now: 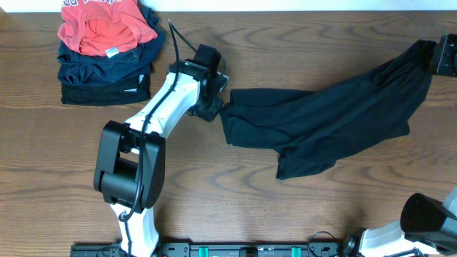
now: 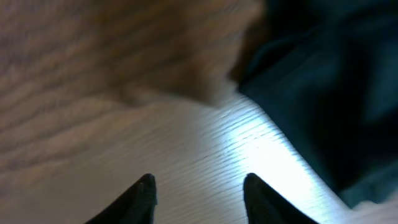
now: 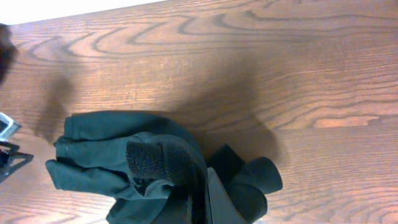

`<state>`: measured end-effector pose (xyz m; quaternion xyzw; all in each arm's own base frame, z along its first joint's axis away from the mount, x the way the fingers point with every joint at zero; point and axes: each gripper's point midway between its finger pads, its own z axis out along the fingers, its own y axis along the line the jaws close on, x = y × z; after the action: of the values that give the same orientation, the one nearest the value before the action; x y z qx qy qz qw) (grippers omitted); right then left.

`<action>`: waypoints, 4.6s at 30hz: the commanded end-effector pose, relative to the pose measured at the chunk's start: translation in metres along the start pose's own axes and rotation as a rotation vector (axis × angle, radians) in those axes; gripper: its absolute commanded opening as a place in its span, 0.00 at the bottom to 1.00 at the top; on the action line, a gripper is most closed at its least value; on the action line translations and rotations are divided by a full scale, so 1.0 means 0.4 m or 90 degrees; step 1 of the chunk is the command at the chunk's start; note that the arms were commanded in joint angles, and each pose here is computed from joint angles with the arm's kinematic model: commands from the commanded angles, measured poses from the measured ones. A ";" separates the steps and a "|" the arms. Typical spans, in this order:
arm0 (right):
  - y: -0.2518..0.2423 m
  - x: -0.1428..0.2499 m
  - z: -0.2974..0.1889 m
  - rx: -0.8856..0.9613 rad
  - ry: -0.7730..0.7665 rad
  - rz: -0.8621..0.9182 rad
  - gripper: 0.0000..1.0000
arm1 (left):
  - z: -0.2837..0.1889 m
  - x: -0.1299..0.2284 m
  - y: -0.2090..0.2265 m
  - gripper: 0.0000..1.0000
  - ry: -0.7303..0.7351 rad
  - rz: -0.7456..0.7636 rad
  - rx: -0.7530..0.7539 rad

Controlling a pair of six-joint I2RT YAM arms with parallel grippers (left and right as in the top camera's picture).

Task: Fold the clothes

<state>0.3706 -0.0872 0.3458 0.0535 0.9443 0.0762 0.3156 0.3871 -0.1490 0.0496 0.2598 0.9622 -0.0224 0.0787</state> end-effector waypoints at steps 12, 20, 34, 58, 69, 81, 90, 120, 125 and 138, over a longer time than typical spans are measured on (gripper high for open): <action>0.011 -0.011 0.005 -0.003 -0.008 -0.016 0.01 | -0.078 -0.110 -0.187 0.70 -0.100 0.305 0.141; 0.025 -0.009 0.008 -0.009 -0.003 -0.022 0.01 | -0.008 -0.134 -0.171 0.70 -0.092 0.341 0.092; 0.028 -0.007 0.009 -0.010 -0.001 -0.024 0.01 | 0.049 -0.124 -0.136 0.60 -0.060 0.330 0.071; 0.028 -0.005 0.009 -0.010 0.001 -0.023 0.01 | 0.064 -0.103 -0.191 0.06 -0.055 0.347 0.143; 0.029 -0.005 0.009 -0.011 0.001 -0.023 0.01 | -0.133 -0.203 -0.041 0.06 -0.136 0.194 -0.069; 0.036 -0.011 -0.004 -0.016 -0.012 -0.026 0.01 | -0.583 -0.190 0.054 0.06 -0.380 0.014 -0.157; 0.028 -0.030 -0.174 0.026 -0.126 -0.016 0.01 | -0.869 -0.058 0.103 0.06 -0.517 -0.069 -0.270; 0.110 0.006 -0.555 0.112 -0.385 -0.039 0.01 | -1.061 0.181 0.065 0.06 -0.620 -0.138 -0.257; 0.065 -0.081 -0.394 0.028 -0.310 -0.033 0.01 | -0.955 0.082 0.121 0.06 -0.536 -0.154 -0.295; -0.046 -0.259 0.153 -0.033 -0.168 -0.076 0.01 | -0.606 -0.246 0.308 0.06 -0.473 -0.198 -0.266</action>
<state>0.4608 -0.1147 0.3819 0.0089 0.8865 0.0794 0.4558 0.4736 -0.0791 0.3303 0.0790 0.8734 0.0704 0.4753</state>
